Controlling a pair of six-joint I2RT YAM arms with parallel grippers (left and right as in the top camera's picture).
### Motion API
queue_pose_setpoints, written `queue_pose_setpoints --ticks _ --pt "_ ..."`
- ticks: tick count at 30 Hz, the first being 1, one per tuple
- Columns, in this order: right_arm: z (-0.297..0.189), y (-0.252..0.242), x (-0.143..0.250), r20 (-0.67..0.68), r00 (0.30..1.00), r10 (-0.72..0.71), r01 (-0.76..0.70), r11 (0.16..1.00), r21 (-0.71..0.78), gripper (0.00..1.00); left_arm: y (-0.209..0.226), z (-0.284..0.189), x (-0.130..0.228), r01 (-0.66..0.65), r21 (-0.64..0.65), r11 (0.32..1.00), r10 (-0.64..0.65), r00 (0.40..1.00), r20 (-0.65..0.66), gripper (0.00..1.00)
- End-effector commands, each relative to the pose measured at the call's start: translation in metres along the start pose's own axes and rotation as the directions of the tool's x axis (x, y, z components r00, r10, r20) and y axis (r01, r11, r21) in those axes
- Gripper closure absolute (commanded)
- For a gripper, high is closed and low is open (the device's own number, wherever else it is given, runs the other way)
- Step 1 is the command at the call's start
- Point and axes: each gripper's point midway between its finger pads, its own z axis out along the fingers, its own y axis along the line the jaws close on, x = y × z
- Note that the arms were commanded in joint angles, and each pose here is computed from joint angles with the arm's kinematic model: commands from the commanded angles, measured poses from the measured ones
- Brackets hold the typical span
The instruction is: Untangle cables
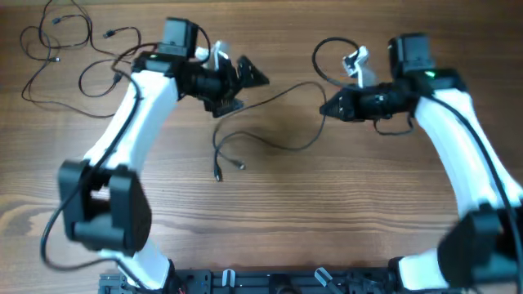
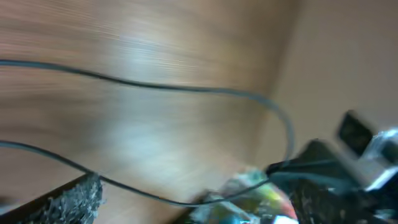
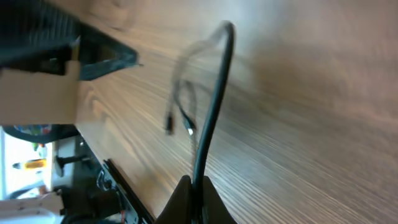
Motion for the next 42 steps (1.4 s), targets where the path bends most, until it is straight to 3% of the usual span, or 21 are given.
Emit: queue_pose_setpoints --ticks 1,3,5,7,10,11,17,22,32,38,42 --pt "-0.017 0.046 0.001 0.052 0.987 -0.153 0.155 0.987 -0.039 0.96 -0.062 -0.035 0.026 0.272 0.16 0.949 -0.263 0.962 -0.079 0.02" --pt "-0.013 0.057 0.007 0.039 0.98 -0.197 0.197 0.98 -0.004 0.96 -0.08 -0.045 0.036 0.309 0.207 0.928 -0.289 0.95 -0.12 0.08" --pt "-0.001 0.073 0.016 0.004 0.976 -0.219 0.219 0.975 -0.03 0.96 -0.11 -0.057 0.049 0.221 0.307 0.926 -0.173 0.969 -0.177 0.09" --pt "0.007 0.084 0.021 -0.012 0.973 -0.232 0.231 0.972 -0.049 0.96 -0.12 -0.058 0.058 0.202 0.324 0.924 -0.145 0.97 -0.194 0.09" --pt "0.015 0.099 0.025 -0.019 0.963 -0.27 0.268 0.961 -0.075 0.96 -0.127 -0.046 0.073 0.191 0.308 0.932 -0.124 0.967 -0.224 0.08" --pt "0.016 0.102 0.025 -0.017 0.961 -0.277 0.275 0.958 -0.08 0.96 -0.127 -0.037 0.075 0.18 0.287 0.941 -0.122 0.971 -0.206 0.15" --pt "0.014 0.091 0.019 -0.005 0.973 -0.229 0.229 0.973 -0.008 0.96 -0.115 -0.017 0.07 0.114 0.195 0.974 -0.098 0.991 -0.093 0.24" --pt "0.001 0.1 0.016 0.038 0.967 -0.251 0.251 0.968 0.004 0.96 -0.097 -0.016 0.057 0.138 0.122 0.983 -0.138 0.99 -0.012 0.24" --pt "-0.011 0.112 0.019 0.065 0.968 -0.241 0.241 0.97 -0.001 0.95 -0.101 -0.015 0.063 0.193 0.132 0.972 -0.188 0.981 -0.049 0.26" --pt "-0.011 0.121 0.023 0.056 0.971 -0.232 0.235 0.97 -0.054 0.96 -0.11 -0.015 0.078 0.193 0.165 0.967 -0.172 0.976 -0.13 0.43" --pt "-0.011 0.123 0.024 0.051 0.975 -0.217 0.221 0.973 -0.073 0.96 -0.11 -0.015 0.078 0.215 0.162 0.963 -0.194 0.972 -0.134 0.61"
